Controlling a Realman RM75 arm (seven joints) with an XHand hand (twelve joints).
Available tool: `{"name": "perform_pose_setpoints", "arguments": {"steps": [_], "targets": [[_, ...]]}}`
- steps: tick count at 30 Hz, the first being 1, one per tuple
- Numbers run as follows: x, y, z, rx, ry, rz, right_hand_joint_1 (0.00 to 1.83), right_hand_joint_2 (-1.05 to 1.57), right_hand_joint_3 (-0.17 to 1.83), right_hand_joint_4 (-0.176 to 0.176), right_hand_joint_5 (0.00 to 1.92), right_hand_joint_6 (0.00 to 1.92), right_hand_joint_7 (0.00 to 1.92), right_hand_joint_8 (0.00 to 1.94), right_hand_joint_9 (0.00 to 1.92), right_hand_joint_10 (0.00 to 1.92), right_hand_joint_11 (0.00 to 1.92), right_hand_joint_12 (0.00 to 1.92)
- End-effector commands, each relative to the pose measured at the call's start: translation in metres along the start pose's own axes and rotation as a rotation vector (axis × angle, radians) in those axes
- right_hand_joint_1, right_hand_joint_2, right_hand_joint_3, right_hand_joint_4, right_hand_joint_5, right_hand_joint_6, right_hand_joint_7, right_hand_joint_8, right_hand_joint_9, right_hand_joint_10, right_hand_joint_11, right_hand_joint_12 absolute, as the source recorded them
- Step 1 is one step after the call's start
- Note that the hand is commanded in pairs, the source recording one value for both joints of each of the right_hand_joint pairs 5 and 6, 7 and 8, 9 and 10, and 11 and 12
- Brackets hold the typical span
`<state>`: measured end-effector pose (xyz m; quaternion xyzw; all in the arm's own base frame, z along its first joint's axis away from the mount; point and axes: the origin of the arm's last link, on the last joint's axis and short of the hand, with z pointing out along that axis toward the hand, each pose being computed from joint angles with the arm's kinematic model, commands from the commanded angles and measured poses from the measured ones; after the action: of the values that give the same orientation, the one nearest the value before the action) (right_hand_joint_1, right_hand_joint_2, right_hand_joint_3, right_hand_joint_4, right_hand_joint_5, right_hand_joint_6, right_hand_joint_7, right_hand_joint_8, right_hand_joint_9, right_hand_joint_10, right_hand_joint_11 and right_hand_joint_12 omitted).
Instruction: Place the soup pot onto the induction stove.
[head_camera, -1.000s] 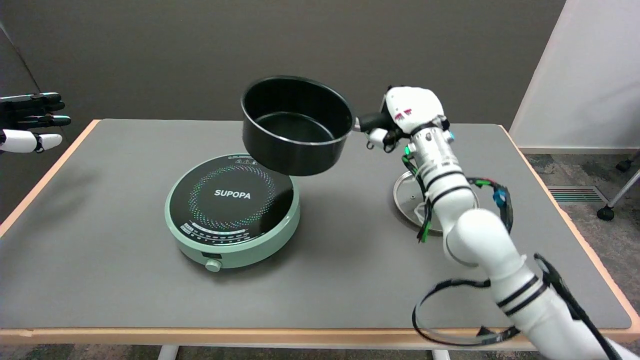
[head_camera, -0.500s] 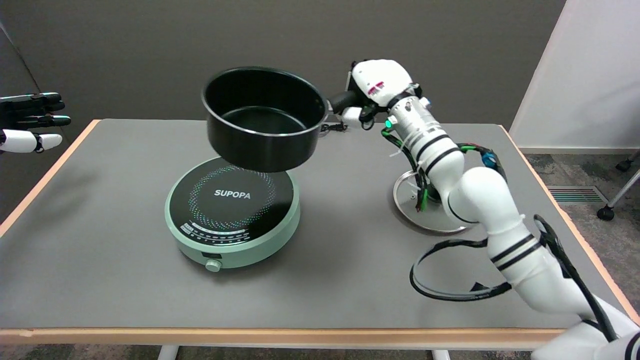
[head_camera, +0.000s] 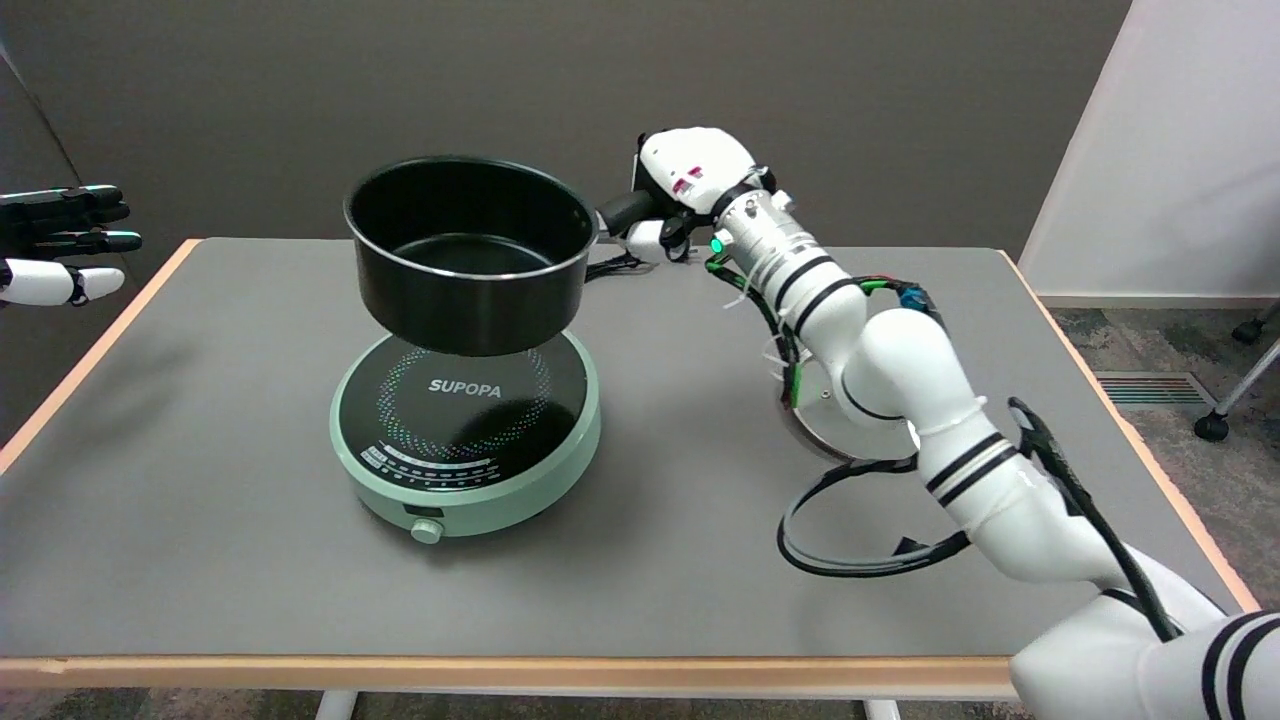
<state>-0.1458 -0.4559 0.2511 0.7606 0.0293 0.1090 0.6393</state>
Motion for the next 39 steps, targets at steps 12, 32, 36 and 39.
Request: {"name": "perform_pose_setpoints", "arguments": {"steps": [12, 32, 36, 39], "targets": [[-0.027, -0.072, -0.014, -0.405, 0.05, -0.206, 0.95, 1.39, 0.5, -0.039, 1.92, 1.92, 1.92, 1.92, 1.92, 1.92, 1.92, 1.92], [-0.012, -0.149, -0.026, -0.379, 0.083, -0.281, 0.95, 1.38, 0.52, -0.041, 1.92, 1.92, 1.92, 1.92, 1.92, 1.92, 1.92, 1.92], [-0.012, -0.14, -0.028, -0.394, 0.069, -0.26, 0.96, 1.37, 0.52, -0.044, 1.92, 1.92, 1.92, 1.92, 1.92, 1.92, 1.92, 1.92], [-0.017, -0.13, -0.031, -0.416, 0.047, -0.246, 0.96, 1.37, 0.53, -0.044, 1.92, 1.92, 1.92, 1.92, 1.92, 1.92, 1.92, 1.92]]}}
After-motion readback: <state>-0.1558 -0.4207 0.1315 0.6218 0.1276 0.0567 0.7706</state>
